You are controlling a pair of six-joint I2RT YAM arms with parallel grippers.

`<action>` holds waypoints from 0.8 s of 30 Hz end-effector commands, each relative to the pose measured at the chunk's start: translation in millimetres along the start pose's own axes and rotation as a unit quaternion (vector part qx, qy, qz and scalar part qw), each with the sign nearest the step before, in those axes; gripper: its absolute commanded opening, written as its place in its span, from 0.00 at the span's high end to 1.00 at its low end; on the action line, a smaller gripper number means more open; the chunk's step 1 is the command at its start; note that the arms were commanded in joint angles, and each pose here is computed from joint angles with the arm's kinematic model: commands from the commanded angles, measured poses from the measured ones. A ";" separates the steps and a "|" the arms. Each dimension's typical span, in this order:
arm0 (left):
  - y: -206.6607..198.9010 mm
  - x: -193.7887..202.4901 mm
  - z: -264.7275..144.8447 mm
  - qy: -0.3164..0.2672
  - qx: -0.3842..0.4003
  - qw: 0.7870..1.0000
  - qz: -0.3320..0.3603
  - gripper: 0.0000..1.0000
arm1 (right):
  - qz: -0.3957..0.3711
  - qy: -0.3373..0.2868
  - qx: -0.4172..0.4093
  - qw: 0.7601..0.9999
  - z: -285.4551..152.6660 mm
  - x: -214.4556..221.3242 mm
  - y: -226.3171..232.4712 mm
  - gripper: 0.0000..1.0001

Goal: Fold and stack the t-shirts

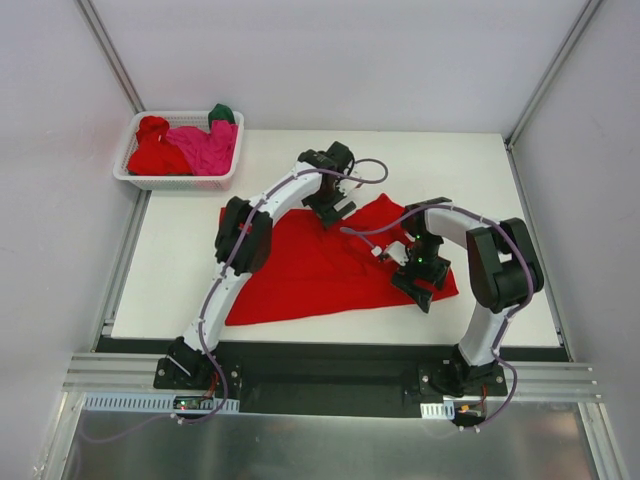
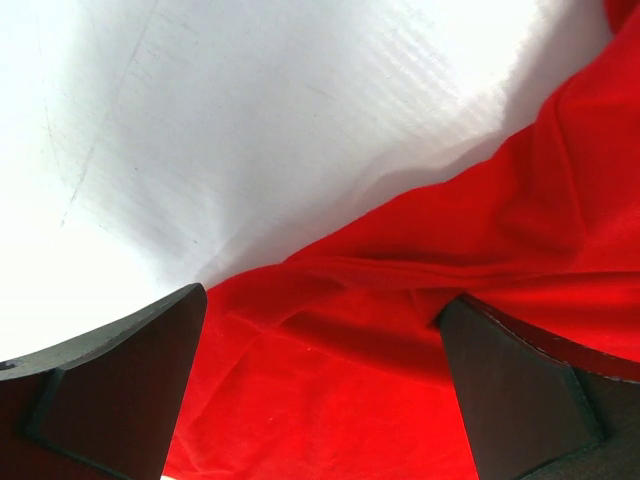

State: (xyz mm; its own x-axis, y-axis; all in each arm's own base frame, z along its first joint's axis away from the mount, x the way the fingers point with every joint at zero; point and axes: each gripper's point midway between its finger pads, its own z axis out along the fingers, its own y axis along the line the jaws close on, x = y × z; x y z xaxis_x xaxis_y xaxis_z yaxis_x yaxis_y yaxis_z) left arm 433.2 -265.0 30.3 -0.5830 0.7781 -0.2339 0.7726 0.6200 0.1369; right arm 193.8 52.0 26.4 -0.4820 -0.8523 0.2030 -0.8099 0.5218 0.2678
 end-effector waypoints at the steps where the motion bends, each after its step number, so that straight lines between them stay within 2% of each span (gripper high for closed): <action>1: -2.6 -11.1 -20.1 -0.019 0.001 1.000 0.021 0.01 | -0.002 -0.016 -0.024 1.000 -8.7 -2.3 7.0 0.03; 4: -15.8 -13.6 -32.9 -0.038 0.037 0.998 0.013 0.01 | -0.006 -0.057 -0.027 0.998 -25.8 -14.6 12.1 0.03; 7: -15.4 -24.1 -63.4 -0.072 0.038 0.997 -0.009 0.01 | -0.028 -0.127 0.026 0.991 -53.0 -34.1 4.1 0.03; 10: -12.8 -39.0 -110.4 -0.123 0.030 0.992 -0.008 0.01 | -0.042 -0.192 0.064 0.978 -84.3 -51.3 2.2 0.03; 15: -9.3 -37.5 -194.4 -0.193 0.012 0.981 -0.007 0.01 | -0.033 -0.244 0.107 0.963 -124.7 -73.5 -9.1 0.03; 16: -6.7 -31.5 -199.0 -0.190 0.002 0.982 -0.011 0.01 | -0.033 -0.264 0.129 0.955 -132.2 -83.2 -16.9 0.03; 19: 6.9 9.1 -186.8 -0.131 -0.042 0.990 -0.020 0.01 | -0.048 -0.269 0.175 0.946 -136.0 -100.7 -37.6 0.03; 20: 4.8 33.8 -173.3 -0.096 -0.039 0.994 -0.026 0.01 | -0.047 -0.257 0.178 0.949 -128.2 -106.2 -47.1 0.03; 23: 10.7 90.3 -152.1 -0.030 -0.033 0.998 -0.053 0.01 | -0.046 -0.258 0.212 0.942 -139.3 -125.0 -73.3 0.04; 24: 13.7 103.7 -147.8 -0.017 -0.030 0.997 -0.062 0.01 | -0.045 -0.248 0.209 0.945 -131.2 -130.9 -81.7 0.03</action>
State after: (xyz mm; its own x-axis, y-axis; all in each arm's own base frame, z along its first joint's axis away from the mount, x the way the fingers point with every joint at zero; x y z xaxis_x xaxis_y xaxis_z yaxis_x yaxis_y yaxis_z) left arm 374.4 -225.9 223.1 -0.4937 0.6830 -0.5383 0.7202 0.6681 0.1873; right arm 317.4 120.2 108.5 -0.4426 -0.8491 -0.2883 -0.8785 0.4751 -0.0503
